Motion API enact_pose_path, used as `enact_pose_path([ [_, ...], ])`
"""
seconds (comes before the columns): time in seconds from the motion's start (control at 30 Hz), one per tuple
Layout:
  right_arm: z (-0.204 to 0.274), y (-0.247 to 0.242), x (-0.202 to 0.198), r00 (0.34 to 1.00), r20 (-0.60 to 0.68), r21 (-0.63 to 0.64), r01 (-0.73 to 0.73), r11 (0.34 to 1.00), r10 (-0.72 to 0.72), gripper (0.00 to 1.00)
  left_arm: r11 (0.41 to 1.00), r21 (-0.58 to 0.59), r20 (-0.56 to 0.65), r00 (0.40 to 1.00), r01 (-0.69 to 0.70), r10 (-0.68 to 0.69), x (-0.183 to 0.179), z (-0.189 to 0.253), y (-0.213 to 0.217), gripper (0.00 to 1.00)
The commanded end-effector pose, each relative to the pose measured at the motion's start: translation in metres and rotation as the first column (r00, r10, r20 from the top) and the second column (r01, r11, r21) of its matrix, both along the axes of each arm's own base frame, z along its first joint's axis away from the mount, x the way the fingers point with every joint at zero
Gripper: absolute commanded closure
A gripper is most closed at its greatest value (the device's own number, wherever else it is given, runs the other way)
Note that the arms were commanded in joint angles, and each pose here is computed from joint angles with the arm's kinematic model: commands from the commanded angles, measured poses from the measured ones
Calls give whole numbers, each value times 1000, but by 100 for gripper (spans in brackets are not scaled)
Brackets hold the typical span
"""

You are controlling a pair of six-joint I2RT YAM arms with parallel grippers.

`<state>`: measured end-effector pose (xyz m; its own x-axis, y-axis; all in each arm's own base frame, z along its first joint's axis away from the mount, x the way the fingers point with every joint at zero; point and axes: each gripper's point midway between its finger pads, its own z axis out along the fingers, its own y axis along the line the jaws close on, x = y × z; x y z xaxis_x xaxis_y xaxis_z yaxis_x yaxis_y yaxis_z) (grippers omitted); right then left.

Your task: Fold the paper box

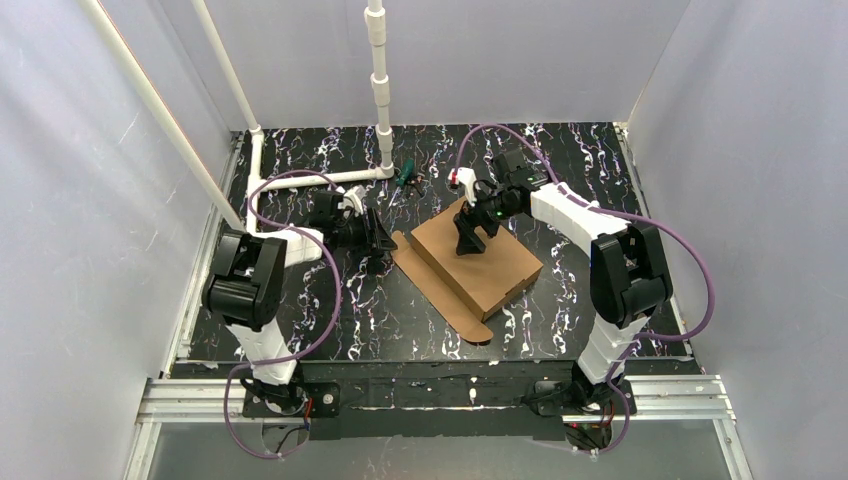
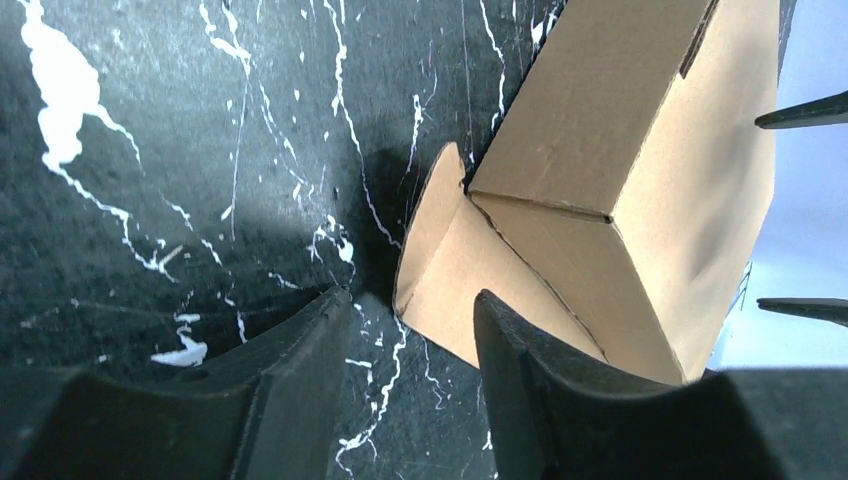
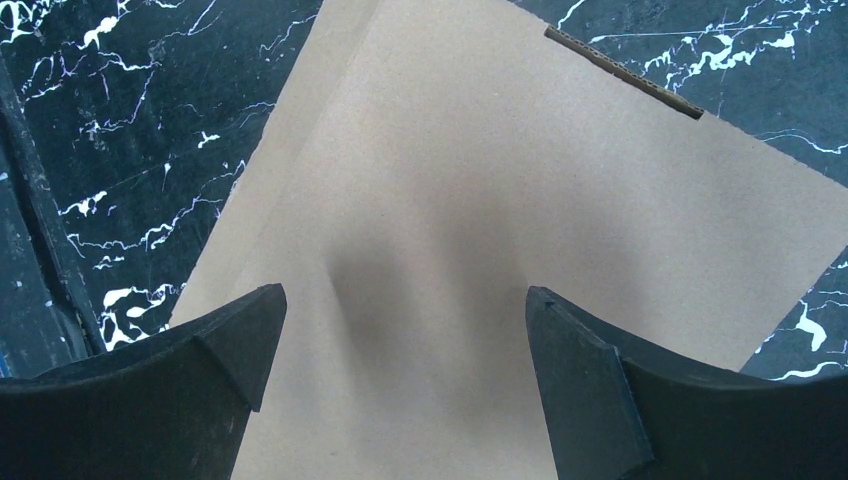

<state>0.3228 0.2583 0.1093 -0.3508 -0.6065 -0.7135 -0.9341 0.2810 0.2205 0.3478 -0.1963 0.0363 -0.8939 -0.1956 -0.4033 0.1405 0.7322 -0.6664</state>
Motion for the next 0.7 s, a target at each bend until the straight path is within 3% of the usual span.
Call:
enact_pose_path([
  [0.0, 11, 8, 4, 1000, 17, 26, -19, 999, 18, 2, 999, 11, 34, 999, 39, -39, 7, -6, -4, 56],
  [0.17, 8, 8, 5, 1000, 13, 18, -19, 1000, 18, 2, 998, 10, 89, 994, 62, -63, 14, 1, -9, 68],
  [0.37, 10, 6, 4, 999, 21, 5, -25, 1000, 25, 2, 986, 70, 217, 962, 150, -162, -7, 8, -25, 99],
  [0.53, 1, 17, -9, 996, 18, -53, -86, 995, 87, 2, 936, 338, 387, 891, 102, -237, -42, 16, -35, 100],
  [0.67, -5, 30, -6, 999, -8, -62, -49, 997, 49, 7, 908, 409, 425, 860, 94, -281, -56, 20, -41, 100],
])
